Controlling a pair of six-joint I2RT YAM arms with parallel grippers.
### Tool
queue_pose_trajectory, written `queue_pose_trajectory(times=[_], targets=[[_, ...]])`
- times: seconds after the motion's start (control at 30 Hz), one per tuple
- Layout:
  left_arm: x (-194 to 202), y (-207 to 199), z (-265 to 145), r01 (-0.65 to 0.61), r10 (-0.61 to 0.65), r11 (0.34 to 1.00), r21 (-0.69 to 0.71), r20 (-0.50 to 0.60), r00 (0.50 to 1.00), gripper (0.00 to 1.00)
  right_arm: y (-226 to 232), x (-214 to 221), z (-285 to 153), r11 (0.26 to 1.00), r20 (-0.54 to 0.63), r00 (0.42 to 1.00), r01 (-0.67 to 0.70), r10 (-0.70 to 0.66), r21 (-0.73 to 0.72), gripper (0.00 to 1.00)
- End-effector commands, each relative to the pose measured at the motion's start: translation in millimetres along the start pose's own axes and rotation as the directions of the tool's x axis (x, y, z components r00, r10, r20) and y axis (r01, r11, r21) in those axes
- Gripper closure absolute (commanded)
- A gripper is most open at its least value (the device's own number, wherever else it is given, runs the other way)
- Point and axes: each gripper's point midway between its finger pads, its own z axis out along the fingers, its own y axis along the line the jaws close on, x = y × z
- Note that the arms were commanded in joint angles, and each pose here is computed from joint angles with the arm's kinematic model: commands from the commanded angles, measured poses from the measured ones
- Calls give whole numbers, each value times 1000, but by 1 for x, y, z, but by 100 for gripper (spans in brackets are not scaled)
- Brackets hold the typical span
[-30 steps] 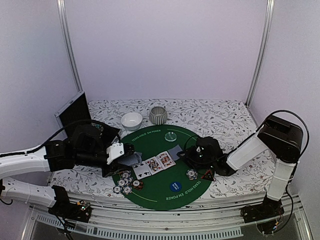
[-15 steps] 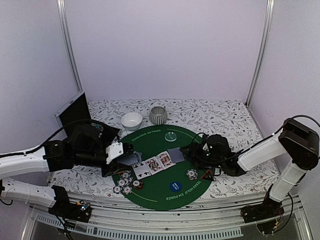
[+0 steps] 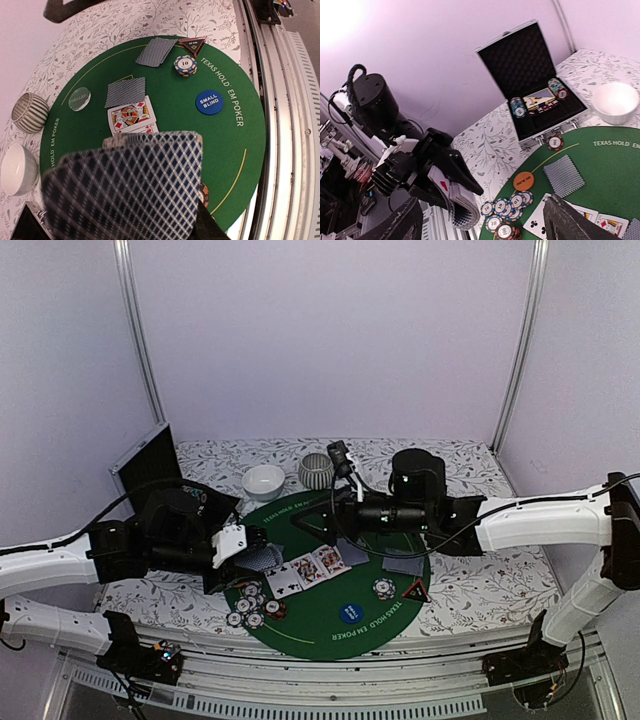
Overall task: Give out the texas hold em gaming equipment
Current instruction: Pick up the poker card from the face-down deck piles.
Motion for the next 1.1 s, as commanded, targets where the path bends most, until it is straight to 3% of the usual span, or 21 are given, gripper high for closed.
queue_pose_trajectory(times=[0.0,0.3,0.63,0.9,1.07], targets=[[-11,2,-2,4,-5,1000,3,28,1000,70,25,38,20,977,-154,977,122,-150,-172,11],[-12,2,-2,6,-6,1000,4,32,999,70,36,66,55,955,-217,951,164,-219,-247,7],[-12,2,-2,3,-4,1000,3,33,999,70,11,65,91,984,-212,966,122,-148,-132,13],[-12,2,-3,3,-3,1000,3,36,999,70,-17,64,70,993,-199,974,113,-106,25,23],[-13,2,-3,3,-3,1000,2,36,999,71,-24,65,54,992,-210,973,111,-96,61,24]])
